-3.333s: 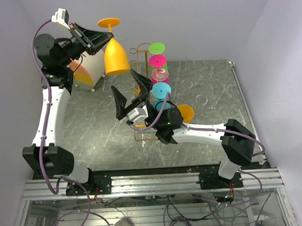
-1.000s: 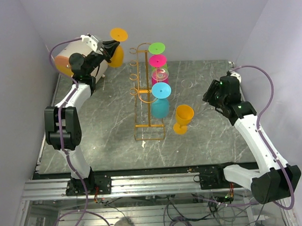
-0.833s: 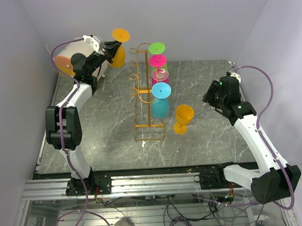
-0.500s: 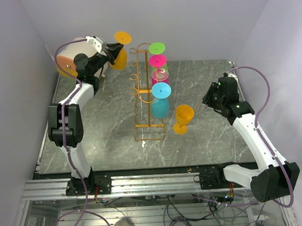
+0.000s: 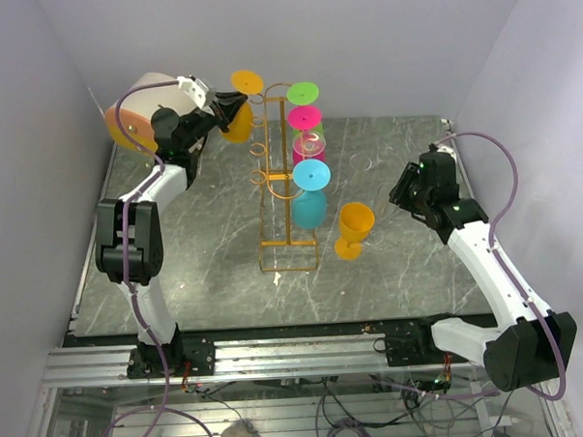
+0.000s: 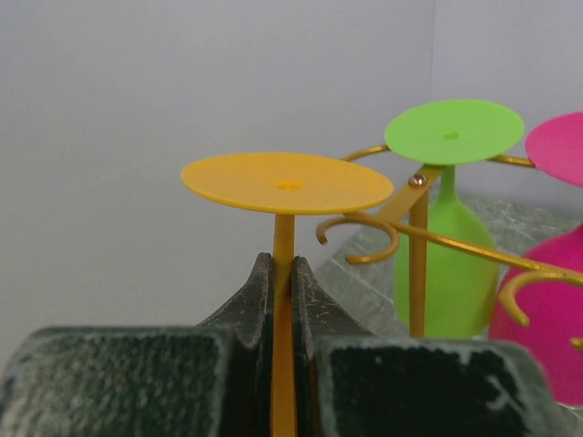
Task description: Place the wine glass upside down on the wine glass rack
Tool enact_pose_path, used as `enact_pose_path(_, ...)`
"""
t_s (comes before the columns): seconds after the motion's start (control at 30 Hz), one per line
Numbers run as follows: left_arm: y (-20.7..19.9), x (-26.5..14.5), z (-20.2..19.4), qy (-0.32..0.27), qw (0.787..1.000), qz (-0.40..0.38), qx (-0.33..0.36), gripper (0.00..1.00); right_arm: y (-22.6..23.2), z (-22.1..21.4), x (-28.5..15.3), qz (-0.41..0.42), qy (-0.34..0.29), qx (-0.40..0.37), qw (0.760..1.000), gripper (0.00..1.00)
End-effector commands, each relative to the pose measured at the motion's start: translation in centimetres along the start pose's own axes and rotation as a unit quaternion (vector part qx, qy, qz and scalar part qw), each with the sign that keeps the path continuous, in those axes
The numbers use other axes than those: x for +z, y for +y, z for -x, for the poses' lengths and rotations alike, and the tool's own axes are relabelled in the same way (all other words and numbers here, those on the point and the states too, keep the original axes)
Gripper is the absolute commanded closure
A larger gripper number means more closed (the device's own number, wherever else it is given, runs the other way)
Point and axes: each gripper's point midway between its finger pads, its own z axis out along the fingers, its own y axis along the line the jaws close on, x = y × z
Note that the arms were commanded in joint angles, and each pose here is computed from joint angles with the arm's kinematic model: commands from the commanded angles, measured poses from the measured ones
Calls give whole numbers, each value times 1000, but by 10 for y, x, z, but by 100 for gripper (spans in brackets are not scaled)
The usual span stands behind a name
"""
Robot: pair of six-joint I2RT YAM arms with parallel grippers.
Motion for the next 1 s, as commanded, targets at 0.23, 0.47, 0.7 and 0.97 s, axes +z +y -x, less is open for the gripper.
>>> enact_pose_path(0.23, -20, -5, 10, -16, 999, -26, 32, 93, -2, -6, 4, 4, 3, 1, 1000, 61)
enact_pose_path(0.47, -25, -5, 10, -18, 999, -32, 28, 93, -2, -11, 7, 6, 8, 1, 1000, 61)
enact_pose_path(0.7, -35, -2, 16, -24, 998, -46, 29, 93, -3, -12, 9, 6, 10, -1, 1000, 61)
enact_pose_path(0.97, -41, 2, 4, -12, 998, -53, 19, 93, -2, -13, 10, 8, 11, -1, 1000, 61)
